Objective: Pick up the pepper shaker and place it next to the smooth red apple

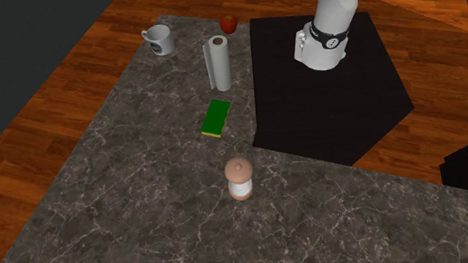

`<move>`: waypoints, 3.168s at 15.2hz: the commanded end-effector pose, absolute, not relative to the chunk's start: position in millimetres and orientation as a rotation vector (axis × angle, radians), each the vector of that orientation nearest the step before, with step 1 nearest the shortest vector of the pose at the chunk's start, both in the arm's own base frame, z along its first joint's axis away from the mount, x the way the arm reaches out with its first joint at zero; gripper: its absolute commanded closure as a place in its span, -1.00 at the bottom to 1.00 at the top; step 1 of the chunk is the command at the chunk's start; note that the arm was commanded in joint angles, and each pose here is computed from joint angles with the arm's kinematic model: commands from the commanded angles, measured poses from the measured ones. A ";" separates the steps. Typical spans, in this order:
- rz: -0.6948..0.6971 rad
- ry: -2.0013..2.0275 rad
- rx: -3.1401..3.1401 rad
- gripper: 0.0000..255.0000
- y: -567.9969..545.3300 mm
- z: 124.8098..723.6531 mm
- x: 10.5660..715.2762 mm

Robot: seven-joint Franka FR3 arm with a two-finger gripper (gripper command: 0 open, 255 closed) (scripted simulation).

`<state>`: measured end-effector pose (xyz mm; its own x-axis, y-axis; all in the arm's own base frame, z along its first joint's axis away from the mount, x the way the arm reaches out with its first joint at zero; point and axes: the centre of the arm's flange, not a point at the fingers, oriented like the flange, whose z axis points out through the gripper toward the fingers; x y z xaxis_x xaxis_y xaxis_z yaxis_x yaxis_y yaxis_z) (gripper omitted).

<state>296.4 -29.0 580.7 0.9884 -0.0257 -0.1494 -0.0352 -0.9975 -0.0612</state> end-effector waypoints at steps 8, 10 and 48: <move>0.241 0.089 -3.081 -1.00 -81.3 522.8 345.0; 0.244 0.101 -3.084 -1.00 -96.6 506.4 358.6; 0.288 0.264 -3.125 -1.00 -316.6 251.9 517.1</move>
<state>517.1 -316.6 252.4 0.9691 -0.1668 -0.1815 -0.1655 -0.9860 0.0225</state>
